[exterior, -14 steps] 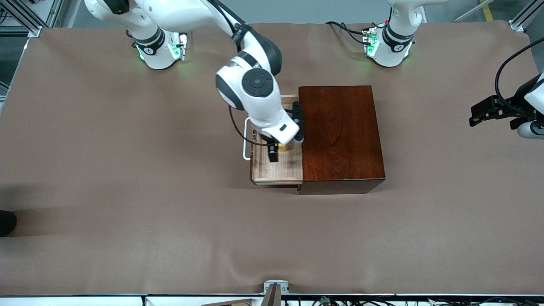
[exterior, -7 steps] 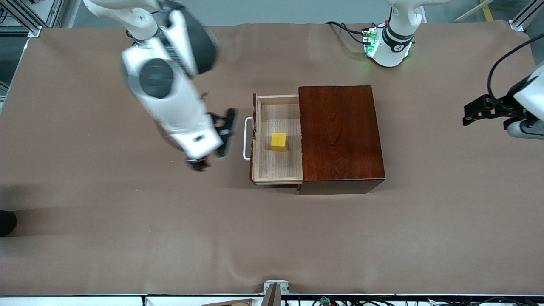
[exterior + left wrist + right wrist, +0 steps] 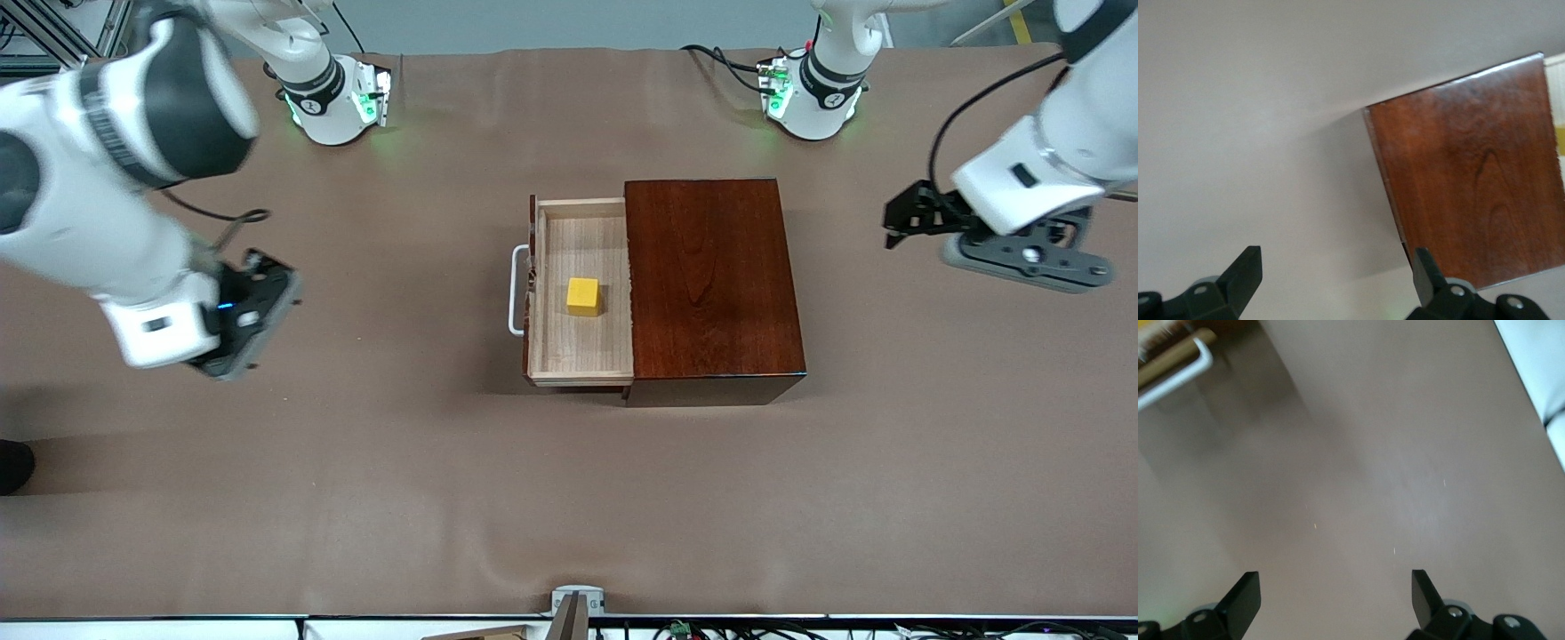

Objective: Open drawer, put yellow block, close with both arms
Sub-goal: 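Withdraw the right gripper while the left gripper reaches the drawer handle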

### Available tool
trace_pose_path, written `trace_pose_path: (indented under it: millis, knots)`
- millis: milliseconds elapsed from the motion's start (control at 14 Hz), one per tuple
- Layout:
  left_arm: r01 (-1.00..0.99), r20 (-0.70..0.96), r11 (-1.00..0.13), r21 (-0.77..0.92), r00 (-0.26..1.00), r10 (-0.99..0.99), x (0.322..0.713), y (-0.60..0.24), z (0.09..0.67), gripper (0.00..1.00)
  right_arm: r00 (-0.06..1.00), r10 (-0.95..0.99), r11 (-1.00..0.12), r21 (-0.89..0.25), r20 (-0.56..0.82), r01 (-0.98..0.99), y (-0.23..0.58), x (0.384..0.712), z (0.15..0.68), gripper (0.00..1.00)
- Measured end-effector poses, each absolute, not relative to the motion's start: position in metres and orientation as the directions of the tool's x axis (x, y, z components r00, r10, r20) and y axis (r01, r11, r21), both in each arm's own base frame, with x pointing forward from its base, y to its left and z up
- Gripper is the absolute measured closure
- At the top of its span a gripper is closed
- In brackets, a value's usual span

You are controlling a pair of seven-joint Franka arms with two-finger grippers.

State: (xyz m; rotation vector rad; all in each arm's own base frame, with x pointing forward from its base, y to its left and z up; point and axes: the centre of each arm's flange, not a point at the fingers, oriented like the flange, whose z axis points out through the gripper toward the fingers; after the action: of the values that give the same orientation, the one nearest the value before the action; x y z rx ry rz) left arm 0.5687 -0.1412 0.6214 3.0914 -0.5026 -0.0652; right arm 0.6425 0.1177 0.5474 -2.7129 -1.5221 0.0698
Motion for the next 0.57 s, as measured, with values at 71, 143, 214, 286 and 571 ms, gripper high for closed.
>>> trace_pose_path:
  millis: [71,143,214,286,571]
  knots:
    - [-0.346,-0.047,-0.938,0.022,0.937,-0.346,0.565,-0.158,0.617,0.00,0.545,0.837,-0.546,-0.058,-0.033,0.836,0.098,0.643,0.548,0.00]
    - [-0.380,-0.056,-0.925,0.030,0.923,-0.381,0.561,-0.177,0.612,0.00,0.566,0.823,-0.568,-0.064,-0.040,0.821,0.081,0.642,0.551,0.00]
    - [-0.414,-0.067,-0.909,0.038,0.907,-0.416,0.557,-0.197,0.606,0.00,0.584,0.810,-0.586,-0.065,-0.042,0.808,0.067,0.640,0.557,0.00]
    - [-0.445,-0.079,-0.894,0.046,0.891,-0.448,0.553,-0.217,0.598,0.00,0.603,0.797,-0.605,-0.062,-0.041,0.794,0.053,0.638,0.564,0.00]
    - [-0.529,-0.070,-0.835,0.151,0.837,-0.542,0.546,-0.285,0.567,0.00,0.737,0.673,-0.740,-0.069,-0.070,0.669,0.023,0.617,0.592,0.00]
